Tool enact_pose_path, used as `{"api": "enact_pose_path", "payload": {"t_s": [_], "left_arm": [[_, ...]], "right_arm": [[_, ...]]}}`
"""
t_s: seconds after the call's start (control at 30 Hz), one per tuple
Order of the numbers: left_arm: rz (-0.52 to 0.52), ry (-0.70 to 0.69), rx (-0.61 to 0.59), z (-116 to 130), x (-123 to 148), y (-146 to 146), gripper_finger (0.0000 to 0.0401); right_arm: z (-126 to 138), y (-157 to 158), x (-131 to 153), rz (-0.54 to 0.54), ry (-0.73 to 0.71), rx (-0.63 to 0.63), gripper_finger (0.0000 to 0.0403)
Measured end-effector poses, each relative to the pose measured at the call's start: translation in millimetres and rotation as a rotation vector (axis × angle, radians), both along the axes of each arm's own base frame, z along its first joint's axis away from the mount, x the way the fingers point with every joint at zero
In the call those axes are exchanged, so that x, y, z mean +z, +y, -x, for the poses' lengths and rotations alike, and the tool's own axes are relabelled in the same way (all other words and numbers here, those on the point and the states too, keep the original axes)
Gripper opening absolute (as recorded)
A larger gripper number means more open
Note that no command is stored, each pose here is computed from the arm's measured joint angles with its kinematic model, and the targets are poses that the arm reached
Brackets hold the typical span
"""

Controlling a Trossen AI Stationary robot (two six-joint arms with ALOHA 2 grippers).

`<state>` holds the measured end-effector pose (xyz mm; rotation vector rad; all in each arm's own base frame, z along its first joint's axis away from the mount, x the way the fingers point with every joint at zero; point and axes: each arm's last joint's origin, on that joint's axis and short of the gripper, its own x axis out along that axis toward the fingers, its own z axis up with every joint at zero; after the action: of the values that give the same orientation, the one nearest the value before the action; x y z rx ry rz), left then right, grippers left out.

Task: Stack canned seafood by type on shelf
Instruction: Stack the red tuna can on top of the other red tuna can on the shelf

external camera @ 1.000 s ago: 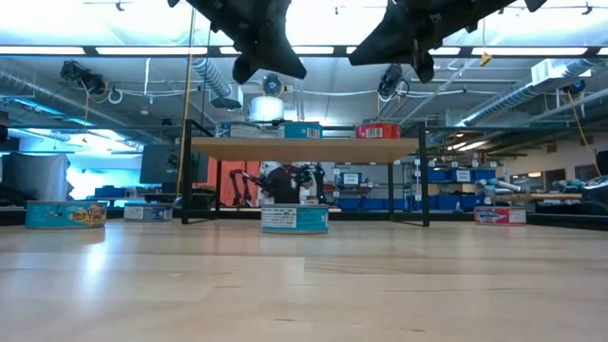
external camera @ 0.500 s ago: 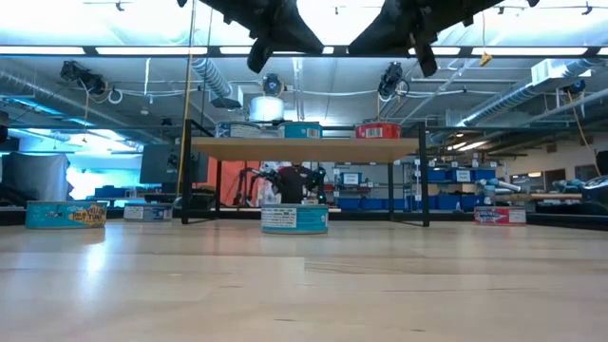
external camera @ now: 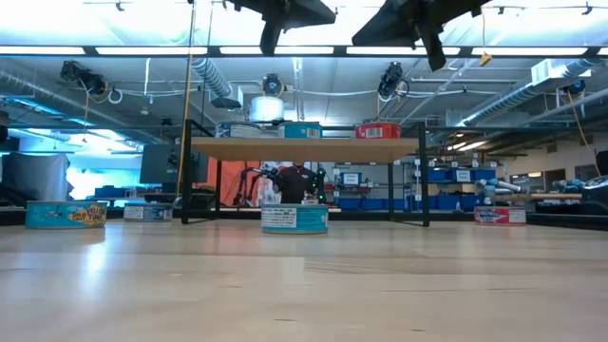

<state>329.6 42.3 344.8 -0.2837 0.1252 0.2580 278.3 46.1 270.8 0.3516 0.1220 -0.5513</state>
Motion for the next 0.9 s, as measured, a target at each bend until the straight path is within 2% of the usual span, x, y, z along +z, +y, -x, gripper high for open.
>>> {"api": "enact_pose_path", "payload": {"t_s": [0.4, 0.73, 0.9], "left_arm": [[-0.005, -0.039, 0.000, -0.4, 3.7, 0.1, 0.0016], [-0.005, -0.038, 0.000, -0.4, 3.7, 0.0, 0.0016], [-0.005, -0.038, 0.000, -0.4, 3.7, 0.0, 0.0016]], "right_arm": [[0.5, 6.5, 2.2, 0.019, -0.011, 0.027, 0.0004], [-1.5, 6.5, 11.8, 0.016, -0.104, 0.032, 0.0006], [-2.1, 6.0, 11.3, 0.045, -0.080, 0.066, 0.0007]]}}
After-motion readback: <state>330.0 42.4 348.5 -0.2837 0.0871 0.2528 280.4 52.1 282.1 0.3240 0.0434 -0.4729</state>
